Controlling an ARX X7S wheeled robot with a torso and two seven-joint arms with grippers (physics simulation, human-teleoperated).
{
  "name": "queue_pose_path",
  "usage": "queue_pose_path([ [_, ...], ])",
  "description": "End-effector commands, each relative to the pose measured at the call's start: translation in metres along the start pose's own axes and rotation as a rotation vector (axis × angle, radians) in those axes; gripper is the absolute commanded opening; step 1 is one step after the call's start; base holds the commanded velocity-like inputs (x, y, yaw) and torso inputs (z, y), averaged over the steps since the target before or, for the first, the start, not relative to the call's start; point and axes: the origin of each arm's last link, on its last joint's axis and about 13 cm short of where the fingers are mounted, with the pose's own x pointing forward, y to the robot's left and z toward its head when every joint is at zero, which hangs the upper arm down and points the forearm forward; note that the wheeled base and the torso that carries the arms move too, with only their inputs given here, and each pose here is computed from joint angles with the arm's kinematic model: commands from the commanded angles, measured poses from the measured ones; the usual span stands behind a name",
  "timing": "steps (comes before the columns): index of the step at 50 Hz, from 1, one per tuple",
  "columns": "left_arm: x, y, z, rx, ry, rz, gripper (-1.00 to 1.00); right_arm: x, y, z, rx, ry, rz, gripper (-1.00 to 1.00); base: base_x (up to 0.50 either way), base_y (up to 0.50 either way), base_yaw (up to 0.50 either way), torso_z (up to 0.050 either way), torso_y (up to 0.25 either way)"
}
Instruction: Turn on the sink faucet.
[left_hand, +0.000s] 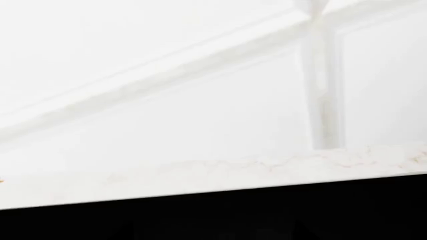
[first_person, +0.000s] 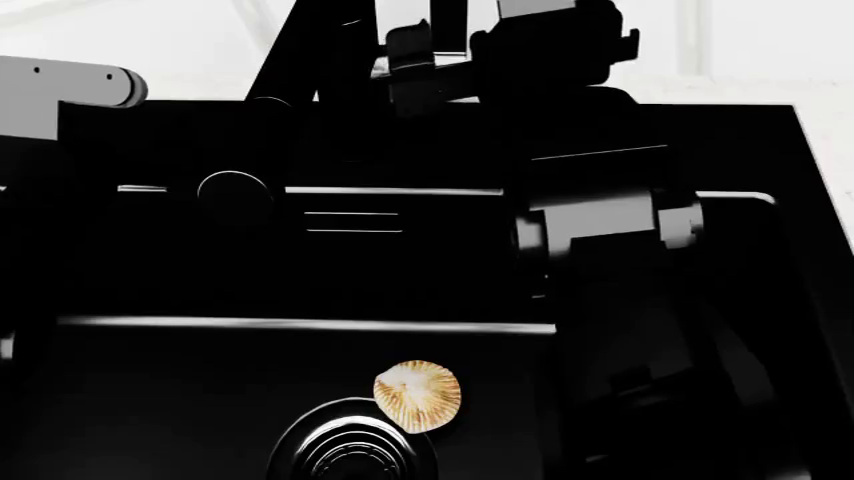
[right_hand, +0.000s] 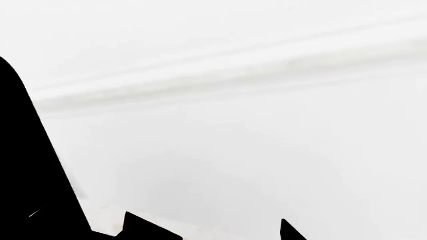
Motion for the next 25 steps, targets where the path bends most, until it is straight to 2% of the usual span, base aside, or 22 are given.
queue_pose_path([
  [1,-0.001,0.000,-0.001,-0.004,0.001,0.003,1.00,-0.001,-0.002,-0.001,-0.002,0.010,-0.046,1.00,0.00,0.00,0.00,0.000,0.000],
  [13,0.000,-0.003,0.000,-0.002,-0.003,0.002,1.00,-0.002,-0.007,-0.006,-0.004,0.039,-0.080,1.00,0.00,0.00,0.00,0.000,0.000],
  [25,0.000,-0.002,0.001,0.005,-0.005,0.004,1.00,-0.003,-0.009,-0.015,0.031,0.052,-0.088,1.00,0.00,0.00,0.00,0.000,0.000],
])
